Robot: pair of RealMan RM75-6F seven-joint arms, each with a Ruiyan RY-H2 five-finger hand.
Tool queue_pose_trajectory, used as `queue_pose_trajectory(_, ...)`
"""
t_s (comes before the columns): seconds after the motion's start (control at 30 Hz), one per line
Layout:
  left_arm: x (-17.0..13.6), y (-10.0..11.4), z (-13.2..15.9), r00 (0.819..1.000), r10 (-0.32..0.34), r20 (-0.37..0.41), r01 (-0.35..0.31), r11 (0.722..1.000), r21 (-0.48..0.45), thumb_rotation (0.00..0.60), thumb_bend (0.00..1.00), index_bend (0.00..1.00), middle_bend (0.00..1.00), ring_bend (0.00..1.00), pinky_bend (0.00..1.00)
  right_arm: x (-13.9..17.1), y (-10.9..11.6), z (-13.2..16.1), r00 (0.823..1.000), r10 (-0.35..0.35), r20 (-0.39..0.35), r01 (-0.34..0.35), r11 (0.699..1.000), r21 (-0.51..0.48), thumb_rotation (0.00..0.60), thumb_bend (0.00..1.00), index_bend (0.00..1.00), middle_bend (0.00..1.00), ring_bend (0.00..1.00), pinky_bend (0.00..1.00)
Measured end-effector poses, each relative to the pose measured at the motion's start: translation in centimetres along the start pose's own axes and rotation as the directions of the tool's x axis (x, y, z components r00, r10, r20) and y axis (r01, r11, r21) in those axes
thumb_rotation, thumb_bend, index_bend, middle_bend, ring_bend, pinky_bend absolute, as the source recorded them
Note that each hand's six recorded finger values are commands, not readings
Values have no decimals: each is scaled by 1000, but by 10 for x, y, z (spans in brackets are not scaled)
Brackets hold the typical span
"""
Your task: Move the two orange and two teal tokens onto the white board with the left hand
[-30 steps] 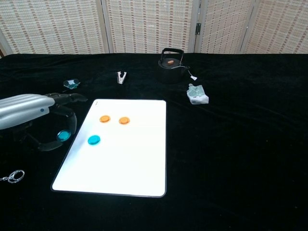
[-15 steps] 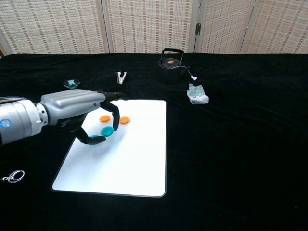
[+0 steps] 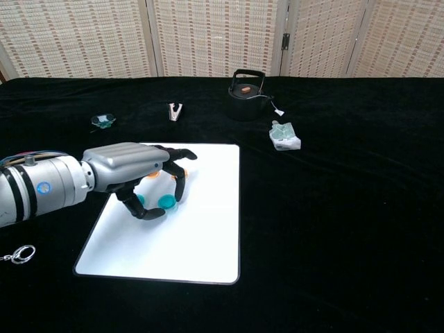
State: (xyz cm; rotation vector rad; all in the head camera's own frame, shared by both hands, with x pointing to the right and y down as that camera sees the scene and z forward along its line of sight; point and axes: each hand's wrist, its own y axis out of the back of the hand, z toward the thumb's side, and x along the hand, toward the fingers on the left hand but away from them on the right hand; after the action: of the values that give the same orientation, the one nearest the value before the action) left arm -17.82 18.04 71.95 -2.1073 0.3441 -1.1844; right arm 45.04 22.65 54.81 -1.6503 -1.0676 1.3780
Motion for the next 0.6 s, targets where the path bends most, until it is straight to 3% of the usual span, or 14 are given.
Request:
queue_pose_trajectory(0.4,-2,4,-2,1000,13,-12,-13,1000,-20,600,431,209,26,0,0,3,1,-3,1000,-9,8,9,1000,-5,600,511,0,1,8,0)
queue_pose_trajectory(0.6,-16,28,-20,994,95,-59,-101,989,-107,600,431,192,26,0,0,3,6,-4,1000,-16,9,16,1000,5,600,511,0,1,8,0)
